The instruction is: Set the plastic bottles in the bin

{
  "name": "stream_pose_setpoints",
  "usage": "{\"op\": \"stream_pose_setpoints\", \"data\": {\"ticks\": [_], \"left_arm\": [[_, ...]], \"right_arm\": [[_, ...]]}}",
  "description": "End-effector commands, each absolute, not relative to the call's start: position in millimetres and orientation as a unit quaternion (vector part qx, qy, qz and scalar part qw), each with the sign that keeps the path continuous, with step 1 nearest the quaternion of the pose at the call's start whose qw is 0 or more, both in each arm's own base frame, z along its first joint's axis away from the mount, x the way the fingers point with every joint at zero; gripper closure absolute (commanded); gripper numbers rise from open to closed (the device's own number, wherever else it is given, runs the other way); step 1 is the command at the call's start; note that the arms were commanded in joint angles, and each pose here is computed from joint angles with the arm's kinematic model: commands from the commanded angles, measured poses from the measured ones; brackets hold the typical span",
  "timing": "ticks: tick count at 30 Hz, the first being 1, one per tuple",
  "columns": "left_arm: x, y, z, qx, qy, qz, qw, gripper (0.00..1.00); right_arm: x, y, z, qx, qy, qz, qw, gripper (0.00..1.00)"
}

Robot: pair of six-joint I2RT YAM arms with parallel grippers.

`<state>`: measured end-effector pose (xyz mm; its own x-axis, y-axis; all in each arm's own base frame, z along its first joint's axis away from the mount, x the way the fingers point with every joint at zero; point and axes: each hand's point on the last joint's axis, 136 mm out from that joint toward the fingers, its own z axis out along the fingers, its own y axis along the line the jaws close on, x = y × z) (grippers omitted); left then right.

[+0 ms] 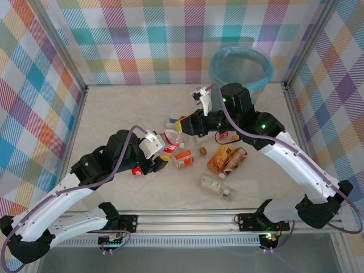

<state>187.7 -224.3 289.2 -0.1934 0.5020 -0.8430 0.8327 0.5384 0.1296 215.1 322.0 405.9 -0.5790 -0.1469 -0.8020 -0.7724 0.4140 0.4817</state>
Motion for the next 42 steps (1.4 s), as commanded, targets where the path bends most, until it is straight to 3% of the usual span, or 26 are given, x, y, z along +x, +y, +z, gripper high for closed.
{"op": "stream_pose_setpoints", "data": {"ticks": [1, 4, 7, 13, 20, 26, 32, 42], "left_arm": [[191.2, -234.8, 338.2, 0.425, 0.713, -0.213, 0.515, 0.29], [201.2, -233.3, 366.4, 0.397, 0.704, -0.208, 0.551, 0.14], [211.6, -233.2, 401.9, 0.367, 0.692, -0.207, 0.586, 0.08], [234.4, -259.2, 454.5, 0.344, 0.675, -0.229, 0.612, 0.06], [289.0, -306.3, 478.4, 0.306, 0.686, -0.232, 0.617, 0.06], [344.8, -330.1, 468.3, 0.258, 0.719, -0.256, 0.593, 0.07], [392.9, -330.8, 443.1, 0.21, 0.754, -0.284, 0.554, 0.09], [416.6, -331.5, 404.5, 0.207, 0.785, -0.279, 0.512, 0.1]], "right_arm": [[231.8, 302.3, 429.0, -0.283, 0.771, 0.392, 0.415, 0.89], [245.3, 282.3, 444.3, -0.271, 0.782, 0.331, 0.453, 0.9], [259.1, 257.5, 472.1, -0.258, 0.779, 0.268, 0.504, 0.9], [295.6, 205.0, 529.4, -0.207, 0.754, 0.149, 0.605, 0.91], [357.2, 166.8, 563.2, -0.143, 0.72, 0.015, 0.679, 0.9], [427.0, 147.9, 529.1, -0.085, 0.759, -0.043, 0.644, 0.9], [477.4, 152.9, 470.4, -0.049, 0.805, -0.04, 0.59, 0.89], [525.9, 156.2, 372.9, -0.01, 0.868, 0.016, 0.497, 0.84]]}}
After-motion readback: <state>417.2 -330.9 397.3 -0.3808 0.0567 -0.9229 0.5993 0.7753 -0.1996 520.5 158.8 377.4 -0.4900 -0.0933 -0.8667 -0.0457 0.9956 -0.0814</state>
